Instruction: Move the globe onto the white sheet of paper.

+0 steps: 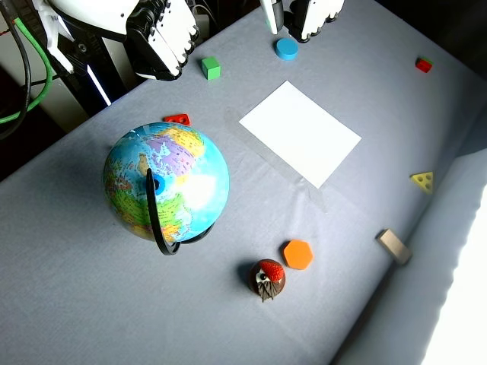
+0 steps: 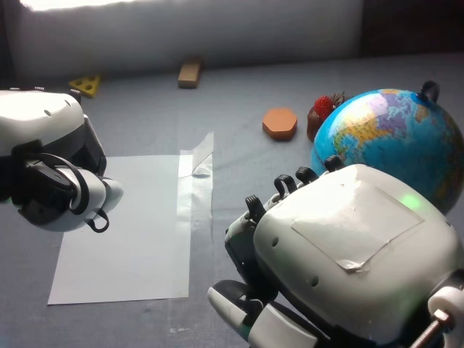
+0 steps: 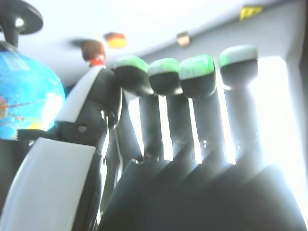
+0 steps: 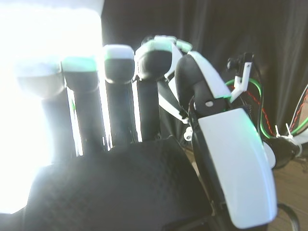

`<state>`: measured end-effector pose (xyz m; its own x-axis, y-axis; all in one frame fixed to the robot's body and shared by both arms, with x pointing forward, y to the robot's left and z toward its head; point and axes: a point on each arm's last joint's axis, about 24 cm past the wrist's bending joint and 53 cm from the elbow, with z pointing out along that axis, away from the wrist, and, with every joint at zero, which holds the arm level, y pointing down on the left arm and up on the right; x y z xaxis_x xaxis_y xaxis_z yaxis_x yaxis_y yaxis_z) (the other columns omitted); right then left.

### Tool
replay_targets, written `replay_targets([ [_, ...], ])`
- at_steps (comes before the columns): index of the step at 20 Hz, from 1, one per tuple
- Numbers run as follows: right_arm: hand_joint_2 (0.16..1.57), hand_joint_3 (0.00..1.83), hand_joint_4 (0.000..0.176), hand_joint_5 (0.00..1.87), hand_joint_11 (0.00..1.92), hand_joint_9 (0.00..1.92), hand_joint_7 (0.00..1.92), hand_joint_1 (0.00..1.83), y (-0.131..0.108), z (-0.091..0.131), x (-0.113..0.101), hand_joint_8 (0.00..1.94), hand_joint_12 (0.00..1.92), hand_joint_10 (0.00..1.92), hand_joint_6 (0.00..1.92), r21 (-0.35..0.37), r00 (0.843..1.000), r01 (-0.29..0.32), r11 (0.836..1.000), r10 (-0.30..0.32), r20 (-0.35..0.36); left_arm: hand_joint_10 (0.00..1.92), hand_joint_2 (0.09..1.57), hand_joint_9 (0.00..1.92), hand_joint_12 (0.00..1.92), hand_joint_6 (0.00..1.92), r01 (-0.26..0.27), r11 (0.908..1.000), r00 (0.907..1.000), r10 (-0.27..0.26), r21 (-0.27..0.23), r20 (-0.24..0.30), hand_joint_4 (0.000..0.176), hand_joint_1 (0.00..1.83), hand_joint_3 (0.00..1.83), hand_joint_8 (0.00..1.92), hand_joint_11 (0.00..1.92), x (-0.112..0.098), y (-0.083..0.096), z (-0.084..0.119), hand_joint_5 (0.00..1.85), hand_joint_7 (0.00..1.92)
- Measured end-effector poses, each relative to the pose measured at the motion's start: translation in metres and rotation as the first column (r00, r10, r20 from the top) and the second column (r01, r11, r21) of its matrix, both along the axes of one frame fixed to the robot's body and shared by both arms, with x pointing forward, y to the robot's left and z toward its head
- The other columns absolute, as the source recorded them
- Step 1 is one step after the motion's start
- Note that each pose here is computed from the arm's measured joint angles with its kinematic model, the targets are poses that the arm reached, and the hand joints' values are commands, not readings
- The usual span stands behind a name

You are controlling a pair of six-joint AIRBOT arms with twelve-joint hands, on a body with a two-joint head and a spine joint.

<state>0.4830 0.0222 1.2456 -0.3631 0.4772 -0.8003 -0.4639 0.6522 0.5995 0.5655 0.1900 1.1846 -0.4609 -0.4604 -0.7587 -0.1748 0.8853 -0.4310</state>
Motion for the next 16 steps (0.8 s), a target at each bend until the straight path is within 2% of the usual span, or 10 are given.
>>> replay_targets([
  [3, 1.11, 0.23, 0.000, 0.08, 0.00, 0.07, 0.11, 0.01, 0.000, -0.002, -0.001, 0.07, 0.20, 0.16, 0.14, -0.007, 1.000, -0.002, 1.000, 0.002, -0.001, 0.11, 1.11, 0.14, 0.53, 0.10, 0.000, 1.0000, 1.0000, 0.000, 0.000, -0.001, 0.000, 0.00, 0.22, 0.06, 0.00, 0.000, 0.000, 0.000, 0.18, 0.19],
  [4, 1.16, 0.13, 0.000, 0.09, 0.00, 0.09, 0.12, 0.00, 0.000, -0.003, -0.001, 0.03, 0.12, 0.11, 0.09, -0.009, 1.000, -0.001, 1.000, 0.001, -0.002, 0.05, 1.18, 0.17, 0.53, 0.04, -0.001, 1.0000, 1.0000, 0.001, 0.000, -0.004, 0.000, 0.00, 0.09, 0.02, 0.00, -0.001, 0.000, -0.001, 0.20, 0.21],
  [5, 1.19, 0.06, 0.000, 0.11, 0.00, 0.11, 0.13, 0.00, -0.001, -0.004, 0.000, 0.01, 0.13, 0.07, 0.05, -0.011, 1.000, -0.001, 1.000, 0.001, -0.006, 0.02, 1.21, 0.18, 0.53, 0.02, -0.002, 1.0000, 1.0000, 0.003, 0.004, -0.009, 0.000, 0.00, 0.04, 0.00, 0.00, -0.001, 0.001, -0.002, 0.22, 0.22],
  [9, 1.21, 0.02, 0.000, 0.12, 0.00, 0.12, 0.13, 0.00, 0.000, -0.004, -0.001, 0.00, 0.11, 0.04, 0.02, -0.013, 1.000, -0.007, 1.000, 0.007, -0.001, 0.01, 1.22, 0.19, 0.57, 0.00, 0.016, 0.9999, 0.9999, -0.016, 0.006, -0.007, 0.000, 0.00, 0.01, 0.00, 0.00, -0.001, -0.001, -0.004, 0.19, 0.22],
  [11, 1.21, 0.01, 0.000, 0.13, 0.00, 0.13, 0.16, 0.00, 0.001, -0.007, -0.003, 0.01, 0.07, 0.03, 0.02, -0.017, 1.000, -0.017, 1.000, 0.016, -0.011, 0.01, 1.22, 0.20, 0.57, 0.00, 0.033, 0.9992, 0.9994, -0.033, 0.024, -0.011, 0.000, 0.00, 0.01, 0.00, 0.00, -0.002, -0.002, -0.006, 0.18, 0.22],
  [14, 1.21, 0.01, 0.000, 0.14, 0.00, 0.14, 0.15, 0.00, 0.000, -0.015, -0.005, 0.00, 0.09, 0.02, 0.02, -0.040, 0.999, -0.030, 0.999, 0.029, -0.021, 0.00, 1.22, 0.18, 0.52, 0.00, 0.029, 0.9988, 0.9986, -0.027, 0.040, -0.046, 0.000, 0.00, 0.00, 0.00, 0.00, -0.007, 0.004, -0.018, 0.16, 0.20],
  [16, 1.21, 0.01, 0.000, 0.15, 0.00, 0.14, 0.15, 0.00, -0.001, -0.024, -0.007, 0.00, 0.12, 0.02, 0.01, -0.064, 0.997, -0.059, 0.996, 0.057, -0.045, 0.00, 1.22, 0.18, 0.51, 0.00, 0.034, 0.9963, 0.9972, -0.028, 0.079, -0.069, 0.000, 0.00, 0.00, 0.00, 0.00, -0.009, 0.011, -0.030, 0.17, 0.20],
])
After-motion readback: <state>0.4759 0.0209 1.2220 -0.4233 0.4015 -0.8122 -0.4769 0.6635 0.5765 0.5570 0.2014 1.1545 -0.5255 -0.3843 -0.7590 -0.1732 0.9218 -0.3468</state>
